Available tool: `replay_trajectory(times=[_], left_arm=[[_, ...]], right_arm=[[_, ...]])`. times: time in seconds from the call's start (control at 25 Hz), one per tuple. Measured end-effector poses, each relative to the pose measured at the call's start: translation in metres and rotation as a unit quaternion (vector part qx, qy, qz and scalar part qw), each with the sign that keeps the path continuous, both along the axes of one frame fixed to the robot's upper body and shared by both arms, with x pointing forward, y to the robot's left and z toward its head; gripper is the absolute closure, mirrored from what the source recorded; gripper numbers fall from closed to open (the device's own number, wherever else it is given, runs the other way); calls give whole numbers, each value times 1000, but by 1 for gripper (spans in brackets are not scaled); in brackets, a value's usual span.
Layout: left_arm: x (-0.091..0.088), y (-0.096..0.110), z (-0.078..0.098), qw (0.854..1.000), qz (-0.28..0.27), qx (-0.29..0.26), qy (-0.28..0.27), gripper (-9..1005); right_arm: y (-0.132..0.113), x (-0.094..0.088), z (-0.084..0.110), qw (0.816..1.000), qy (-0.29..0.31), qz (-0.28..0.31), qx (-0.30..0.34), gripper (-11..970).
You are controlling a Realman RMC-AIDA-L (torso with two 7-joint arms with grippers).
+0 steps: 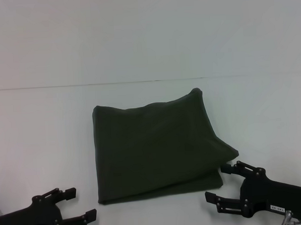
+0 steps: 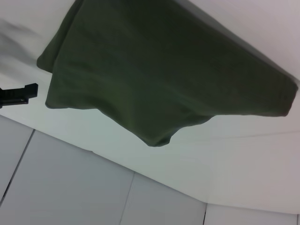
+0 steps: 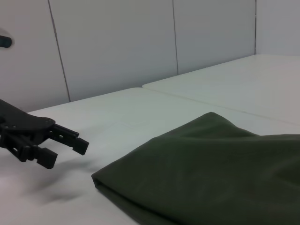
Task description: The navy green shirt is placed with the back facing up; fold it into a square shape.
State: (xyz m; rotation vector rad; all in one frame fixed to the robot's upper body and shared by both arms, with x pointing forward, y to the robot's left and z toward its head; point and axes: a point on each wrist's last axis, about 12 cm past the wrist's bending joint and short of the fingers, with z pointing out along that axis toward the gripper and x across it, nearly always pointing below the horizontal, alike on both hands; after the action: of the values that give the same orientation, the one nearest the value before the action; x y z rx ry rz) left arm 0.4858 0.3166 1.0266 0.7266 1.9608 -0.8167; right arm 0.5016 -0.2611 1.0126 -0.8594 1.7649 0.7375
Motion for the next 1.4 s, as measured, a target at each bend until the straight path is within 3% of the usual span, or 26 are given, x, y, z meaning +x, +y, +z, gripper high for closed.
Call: replay_trajectory(times=[1.4], left_arm=[[-8, 7, 2, 999, 18, -27, -9, 76]], right_arm=[[2, 3, 3, 1000, -6, 6, 2, 17]])
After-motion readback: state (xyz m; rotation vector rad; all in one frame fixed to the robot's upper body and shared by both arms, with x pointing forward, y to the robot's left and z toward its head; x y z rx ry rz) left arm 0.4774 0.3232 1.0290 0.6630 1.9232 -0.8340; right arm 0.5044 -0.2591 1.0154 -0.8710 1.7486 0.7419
